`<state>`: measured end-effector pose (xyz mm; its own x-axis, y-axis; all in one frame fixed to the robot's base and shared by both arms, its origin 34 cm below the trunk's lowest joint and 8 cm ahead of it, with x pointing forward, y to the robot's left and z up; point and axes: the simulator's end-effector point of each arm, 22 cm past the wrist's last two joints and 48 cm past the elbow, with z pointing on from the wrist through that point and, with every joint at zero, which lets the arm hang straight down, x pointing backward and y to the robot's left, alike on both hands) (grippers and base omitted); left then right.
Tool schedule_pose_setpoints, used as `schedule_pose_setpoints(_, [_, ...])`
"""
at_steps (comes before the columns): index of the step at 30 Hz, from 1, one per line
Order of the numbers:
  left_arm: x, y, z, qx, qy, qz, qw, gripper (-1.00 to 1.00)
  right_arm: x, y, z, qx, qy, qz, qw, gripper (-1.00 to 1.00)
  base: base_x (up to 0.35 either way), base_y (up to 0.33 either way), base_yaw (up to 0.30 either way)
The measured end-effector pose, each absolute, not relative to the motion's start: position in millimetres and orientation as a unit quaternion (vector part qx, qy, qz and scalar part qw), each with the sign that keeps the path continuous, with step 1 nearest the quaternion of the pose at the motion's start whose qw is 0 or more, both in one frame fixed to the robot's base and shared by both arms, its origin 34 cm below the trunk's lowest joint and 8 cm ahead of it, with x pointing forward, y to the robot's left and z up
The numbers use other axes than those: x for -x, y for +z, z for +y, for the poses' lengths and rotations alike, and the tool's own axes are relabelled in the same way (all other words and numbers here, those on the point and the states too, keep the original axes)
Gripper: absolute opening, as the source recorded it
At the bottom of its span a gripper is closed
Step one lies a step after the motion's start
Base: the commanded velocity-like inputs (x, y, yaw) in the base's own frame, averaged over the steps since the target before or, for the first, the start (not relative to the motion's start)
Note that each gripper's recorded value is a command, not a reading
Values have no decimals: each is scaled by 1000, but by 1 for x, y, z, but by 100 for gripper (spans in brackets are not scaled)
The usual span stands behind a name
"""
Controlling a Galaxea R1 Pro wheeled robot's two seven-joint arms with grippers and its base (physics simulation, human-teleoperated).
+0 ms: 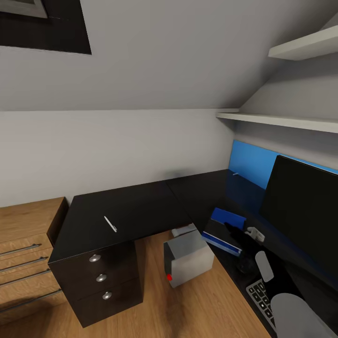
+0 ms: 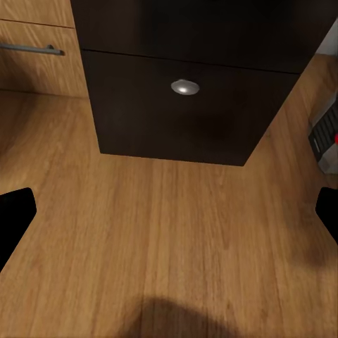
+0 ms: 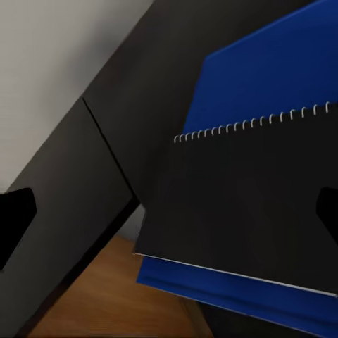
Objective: In the bedroom, organize the workspace by keeping the computer under the desk, ensuring the monitor is on the desk, placing the keyboard on the desk next to the monitor, placing the mouse on the desk next to the keyboard, moving the folder from the swivel chair onto the desk next to the mouse, stacking the notebook on top of the folder with the pen on top of the notebook, and positioning the swivel chair next to the desk.
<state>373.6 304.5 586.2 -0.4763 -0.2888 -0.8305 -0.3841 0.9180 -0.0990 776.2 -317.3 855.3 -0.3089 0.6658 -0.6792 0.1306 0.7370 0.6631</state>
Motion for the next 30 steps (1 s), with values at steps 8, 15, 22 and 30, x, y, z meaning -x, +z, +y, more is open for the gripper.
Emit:
schedule_pose_setpoints(8, [-373, 586, 305, 196, 50, 858, 472, 100, -776, 867, -299, -233, 294, 757, 535, 100, 0, 0, 88])
schedule_pose_setpoints(15, [-373, 586, 305, 196, 51, 858, 471, 100, -775, 869, -292, -225, 309, 752, 537, 100, 0, 0, 228])
schedule_pose_setpoints(22, [-372, 585, 305, 196, 51, 859, 470, 100, -775, 867, -290, -223, 311, 752, 537, 100, 0, 0, 256])
schedule_pose_setpoints(30, [-371, 584, 305, 196, 52, 860, 468, 100, -775, 865, -287, -223, 311, 752, 537, 100, 0, 0, 263])
